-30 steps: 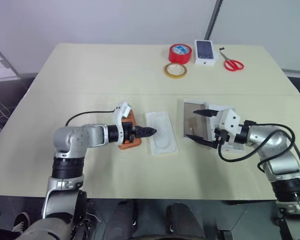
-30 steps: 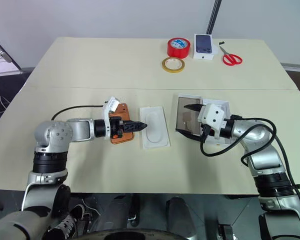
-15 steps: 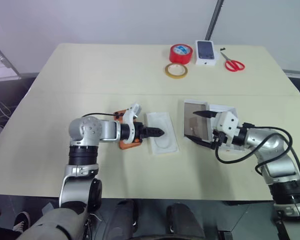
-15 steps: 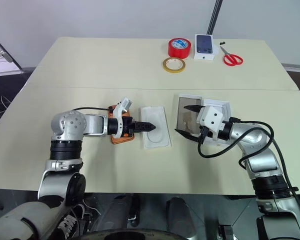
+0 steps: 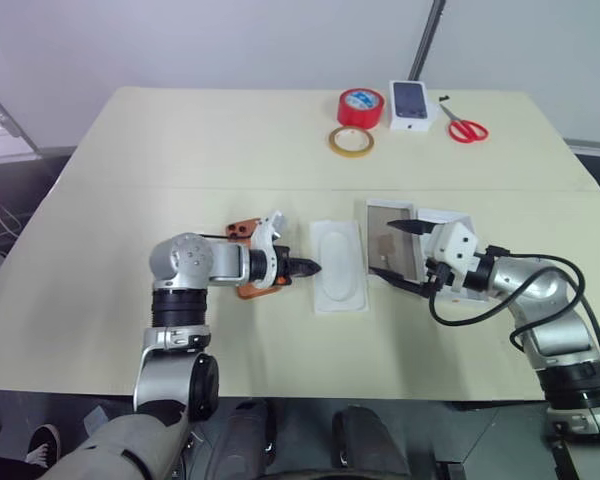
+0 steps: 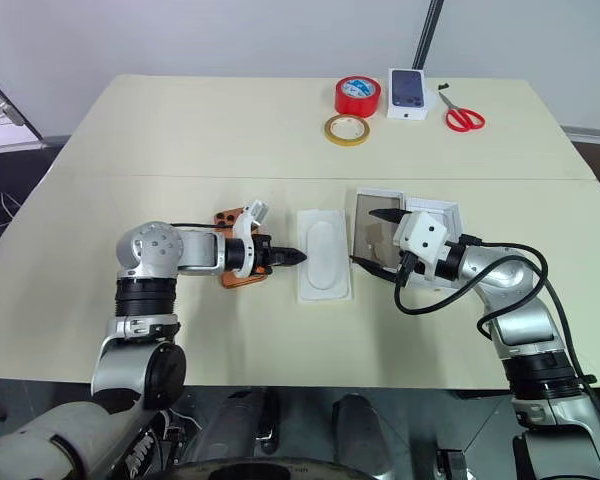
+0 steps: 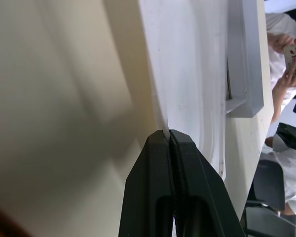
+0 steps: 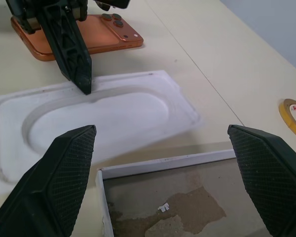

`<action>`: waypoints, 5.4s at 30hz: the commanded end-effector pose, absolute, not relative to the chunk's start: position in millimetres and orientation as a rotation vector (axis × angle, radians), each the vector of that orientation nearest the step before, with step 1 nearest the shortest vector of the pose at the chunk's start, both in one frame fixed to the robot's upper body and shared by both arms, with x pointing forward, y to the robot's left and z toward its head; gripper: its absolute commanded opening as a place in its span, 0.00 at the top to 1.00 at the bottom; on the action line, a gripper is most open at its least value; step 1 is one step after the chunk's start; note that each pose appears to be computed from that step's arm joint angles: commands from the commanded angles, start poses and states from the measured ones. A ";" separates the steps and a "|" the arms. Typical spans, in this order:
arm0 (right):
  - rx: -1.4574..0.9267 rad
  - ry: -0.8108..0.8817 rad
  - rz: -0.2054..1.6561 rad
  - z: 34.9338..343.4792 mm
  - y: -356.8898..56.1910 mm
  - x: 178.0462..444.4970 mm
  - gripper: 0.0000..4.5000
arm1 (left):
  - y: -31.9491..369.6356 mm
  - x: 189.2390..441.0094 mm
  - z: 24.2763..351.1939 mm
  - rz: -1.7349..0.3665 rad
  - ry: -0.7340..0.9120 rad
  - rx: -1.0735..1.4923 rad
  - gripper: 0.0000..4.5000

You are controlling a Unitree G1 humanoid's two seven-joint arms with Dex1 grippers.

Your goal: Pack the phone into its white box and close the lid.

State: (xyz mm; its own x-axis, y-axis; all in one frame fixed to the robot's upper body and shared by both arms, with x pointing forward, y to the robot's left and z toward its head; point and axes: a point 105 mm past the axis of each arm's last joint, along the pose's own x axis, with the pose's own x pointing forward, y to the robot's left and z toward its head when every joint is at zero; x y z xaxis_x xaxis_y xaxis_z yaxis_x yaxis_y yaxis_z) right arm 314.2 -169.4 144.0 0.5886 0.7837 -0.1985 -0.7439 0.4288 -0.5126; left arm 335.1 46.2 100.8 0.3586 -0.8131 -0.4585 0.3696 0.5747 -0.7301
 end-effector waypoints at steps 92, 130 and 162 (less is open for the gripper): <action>-0.883 0.146 1.035 95.4 -118.0 330.2 0.99 | 136.7 345.2 157.9 -0.889 0.182 -0.022 0.39; -0.991 0.077 1.179 112.0 -1.3 370.3 0.99 | 167.3 322.3 108.5 -0.522 0.688 -0.667 0.39; -0.961 0.108 1.239 102.5 1.5 355.5 0.99 | 124.9 331.8 96.3 -0.584 0.793 -0.667 0.39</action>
